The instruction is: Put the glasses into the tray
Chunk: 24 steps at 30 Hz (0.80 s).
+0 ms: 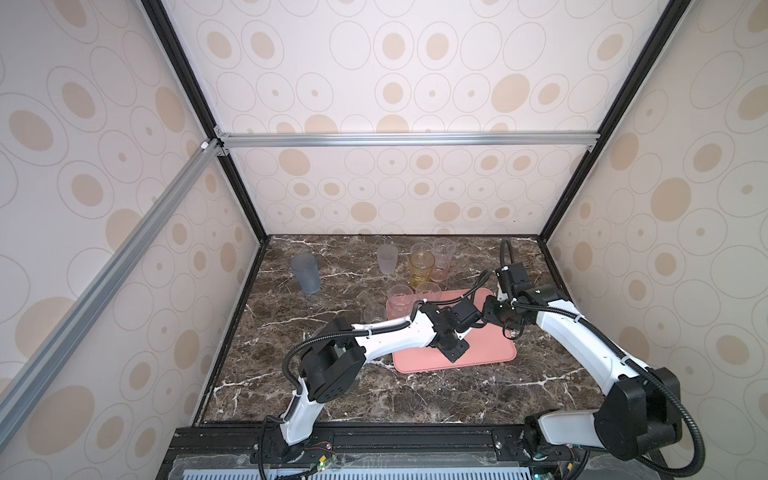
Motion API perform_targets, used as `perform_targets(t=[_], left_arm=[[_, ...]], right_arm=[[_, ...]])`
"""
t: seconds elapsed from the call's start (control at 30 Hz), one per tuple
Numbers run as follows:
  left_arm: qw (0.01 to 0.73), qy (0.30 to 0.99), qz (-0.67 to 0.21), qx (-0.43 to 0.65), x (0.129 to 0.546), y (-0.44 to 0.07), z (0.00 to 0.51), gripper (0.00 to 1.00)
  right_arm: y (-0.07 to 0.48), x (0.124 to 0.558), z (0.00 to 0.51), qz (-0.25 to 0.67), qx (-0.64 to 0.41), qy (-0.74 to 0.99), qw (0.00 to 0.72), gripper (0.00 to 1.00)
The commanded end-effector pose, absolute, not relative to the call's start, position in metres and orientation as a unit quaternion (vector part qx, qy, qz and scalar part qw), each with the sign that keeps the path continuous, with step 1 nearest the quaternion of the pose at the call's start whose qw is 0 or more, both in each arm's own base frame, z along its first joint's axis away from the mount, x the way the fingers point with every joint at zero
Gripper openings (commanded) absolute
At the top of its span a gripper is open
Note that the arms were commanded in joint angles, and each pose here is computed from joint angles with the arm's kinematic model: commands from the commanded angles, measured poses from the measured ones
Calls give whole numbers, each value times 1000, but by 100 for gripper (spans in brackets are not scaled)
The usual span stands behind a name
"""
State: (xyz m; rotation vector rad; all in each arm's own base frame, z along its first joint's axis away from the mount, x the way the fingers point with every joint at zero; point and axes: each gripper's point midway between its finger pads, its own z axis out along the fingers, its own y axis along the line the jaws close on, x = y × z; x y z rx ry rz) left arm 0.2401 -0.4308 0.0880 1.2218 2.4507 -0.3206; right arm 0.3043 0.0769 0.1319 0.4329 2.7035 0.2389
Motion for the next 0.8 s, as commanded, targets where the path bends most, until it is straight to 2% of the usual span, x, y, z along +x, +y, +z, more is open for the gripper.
perform_targets(t=[0.0, 0.07, 0.13, 0.27, 0.5, 0.6, 0.77], left_arm=[[228, 858, -119, 444, 249, -441, 123, 31], [248, 853, -125, 442, 252, -442, 144, 40], [270, 844, -139, 442, 251, -441, 170, 45], [310, 835, -158, 427, 257, -419, 212, 46], [358, 861, -115, 343, 307, -343, 224, 46], [385, 865, -99, 306, 326, -322, 232, 46], [442, 858, -80, 249, 343, -303, 245, 47]], right_arm=[[77, 302, 133, 89, 156, 964, 198, 44], [79, 301, 133, 94, 152, 965, 194, 44], [81, 299, 133, 101, 151, 965, 189, 44], [99, 291, 135, 152, 145, 963, 168, 44], [133, 277, 150, 262, 130, 945, 146, 47], [137, 269, 142, 245, 111, 955, 128, 48], [137, 256, 130, 139, 39, 983, 113, 48]])
